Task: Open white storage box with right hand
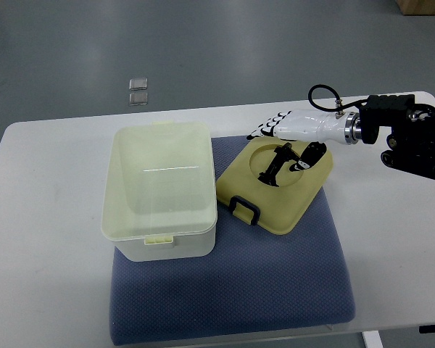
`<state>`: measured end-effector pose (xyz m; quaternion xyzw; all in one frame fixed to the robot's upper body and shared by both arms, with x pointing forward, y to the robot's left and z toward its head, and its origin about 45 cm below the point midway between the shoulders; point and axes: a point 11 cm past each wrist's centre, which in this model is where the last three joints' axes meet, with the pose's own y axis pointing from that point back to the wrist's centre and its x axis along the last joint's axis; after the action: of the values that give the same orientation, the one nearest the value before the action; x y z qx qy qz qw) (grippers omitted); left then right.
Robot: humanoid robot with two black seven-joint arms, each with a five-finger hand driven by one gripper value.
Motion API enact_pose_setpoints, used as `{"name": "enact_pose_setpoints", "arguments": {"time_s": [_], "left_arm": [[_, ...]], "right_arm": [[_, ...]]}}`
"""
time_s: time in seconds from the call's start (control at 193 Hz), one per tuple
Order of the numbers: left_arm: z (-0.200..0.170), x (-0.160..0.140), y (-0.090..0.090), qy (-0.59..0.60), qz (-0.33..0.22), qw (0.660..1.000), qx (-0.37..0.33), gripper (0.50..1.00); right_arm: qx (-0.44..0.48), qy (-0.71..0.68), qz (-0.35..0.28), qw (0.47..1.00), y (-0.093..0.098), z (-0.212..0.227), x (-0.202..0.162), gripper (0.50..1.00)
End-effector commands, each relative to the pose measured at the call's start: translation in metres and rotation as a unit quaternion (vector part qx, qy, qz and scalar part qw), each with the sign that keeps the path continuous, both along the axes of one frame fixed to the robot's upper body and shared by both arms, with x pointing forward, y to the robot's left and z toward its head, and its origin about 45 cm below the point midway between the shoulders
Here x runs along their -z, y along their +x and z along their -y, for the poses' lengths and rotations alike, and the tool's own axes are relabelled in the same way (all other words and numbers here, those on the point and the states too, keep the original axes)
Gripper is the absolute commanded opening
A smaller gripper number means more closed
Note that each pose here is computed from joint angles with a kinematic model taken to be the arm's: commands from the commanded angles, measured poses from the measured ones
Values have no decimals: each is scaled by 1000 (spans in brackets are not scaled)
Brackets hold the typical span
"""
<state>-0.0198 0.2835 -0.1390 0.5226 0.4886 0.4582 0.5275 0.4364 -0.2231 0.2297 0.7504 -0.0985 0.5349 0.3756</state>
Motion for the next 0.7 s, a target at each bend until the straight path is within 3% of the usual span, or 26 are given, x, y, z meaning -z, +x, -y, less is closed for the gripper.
{"name": "enact_pose_setpoints", "arguments": {"time_s": [0.0,0.161,0.249,0.332,0.492,0.596,0.694], "left_arm": [[0,0,0,0,0,1000,0,1000],[0,0,0,0,0,1000,1,1000],[1,0,0,-1,0,1000,1,1000],[1,0,0,-1,0,1000,1,1000],[2,0,0,-3,0,1000,1,1000],[1,0,0,-3,0,1000,1,1000],[2,0,0,-4,0,1000,1,1000]], "right_arm": [[12,-2,-10,1000,4,8,-11,930],[55,17,-20,998,23,29,-66,930],[103,134,-13,986,40,27,-106,928],[150,257,-18,954,51,31,-123,930],[274,483,-76,828,75,43,-119,930],[354,603,-138,702,92,45,-100,930],[413,670,-189,588,95,63,-69,930]]}}
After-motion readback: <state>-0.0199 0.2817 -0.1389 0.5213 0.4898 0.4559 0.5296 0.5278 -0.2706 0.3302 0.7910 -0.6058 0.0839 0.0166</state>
